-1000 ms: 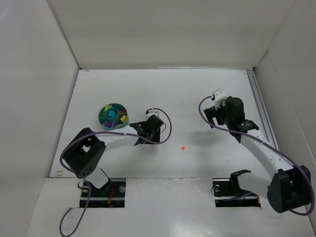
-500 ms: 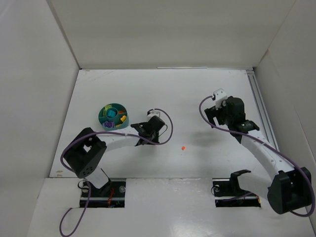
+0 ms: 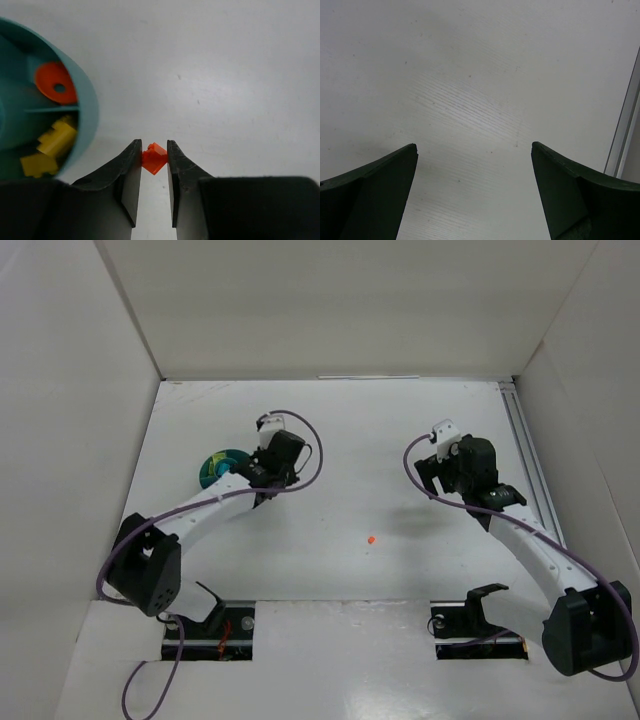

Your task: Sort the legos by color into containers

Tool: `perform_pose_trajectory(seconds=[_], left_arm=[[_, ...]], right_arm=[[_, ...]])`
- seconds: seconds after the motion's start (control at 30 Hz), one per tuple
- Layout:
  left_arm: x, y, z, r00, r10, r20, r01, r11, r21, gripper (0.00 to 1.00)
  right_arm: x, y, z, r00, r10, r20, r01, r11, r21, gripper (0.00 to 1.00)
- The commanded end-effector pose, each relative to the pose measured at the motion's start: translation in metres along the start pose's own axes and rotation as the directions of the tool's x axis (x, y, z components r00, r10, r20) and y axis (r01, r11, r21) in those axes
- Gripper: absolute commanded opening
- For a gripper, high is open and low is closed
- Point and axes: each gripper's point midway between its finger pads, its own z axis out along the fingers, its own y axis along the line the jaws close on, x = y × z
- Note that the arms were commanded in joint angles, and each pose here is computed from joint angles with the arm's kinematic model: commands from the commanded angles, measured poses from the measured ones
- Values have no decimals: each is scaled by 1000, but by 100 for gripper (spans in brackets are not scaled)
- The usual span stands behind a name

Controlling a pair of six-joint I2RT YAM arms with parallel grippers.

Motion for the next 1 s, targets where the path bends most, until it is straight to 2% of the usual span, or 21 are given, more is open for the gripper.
perform_pose_trajectory(seconds=[0.0, 0.17, 0.3, 0.67, 0.73, 0.8, 0.87, 0.97], left_arm=[[-60, 27, -8, 989, -57, 138, 67, 995, -70, 16], [-105, 62, 3, 975, -112, 194, 142, 979, -147, 16], [-118, 77, 15, 976, -105, 191, 143, 971, -193, 16], [-97, 93, 23, 989, -87, 121, 117, 955, -273, 17], [-102, 97, 21, 985, -103, 139, 140, 949, -284, 19], [-100, 98, 20, 986, -101, 131, 135, 948, -288, 28], [-97, 98, 20, 988, -99, 117, 129, 950, -283, 32], [-94, 99, 18, 989, -108, 104, 134, 947, -291, 33]], right_arm=[[-11, -4, -3, 999, -10, 50, 10, 1000, 10, 100], [-9, -4, -3, 999, -20, 41, 20, 1000, 7, 100], [-6, -6, -1, 999, -16, 30, 15, 1000, 11, 100], [2, -13, -2, 1000, -7, 0, 7, 999, 36, 100], [2, -13, -2, 1000, -7, 0, 7, 999, 36, 100], [2, -13, -2, 1000, -7, 0, 7, 999, 36, 100], [6, -10, -1, 1000, -7, -5, 7, 1000, 24, 100], [6, -9, -3, 1000, -16, 1, 16, 1000, 15, 100]])
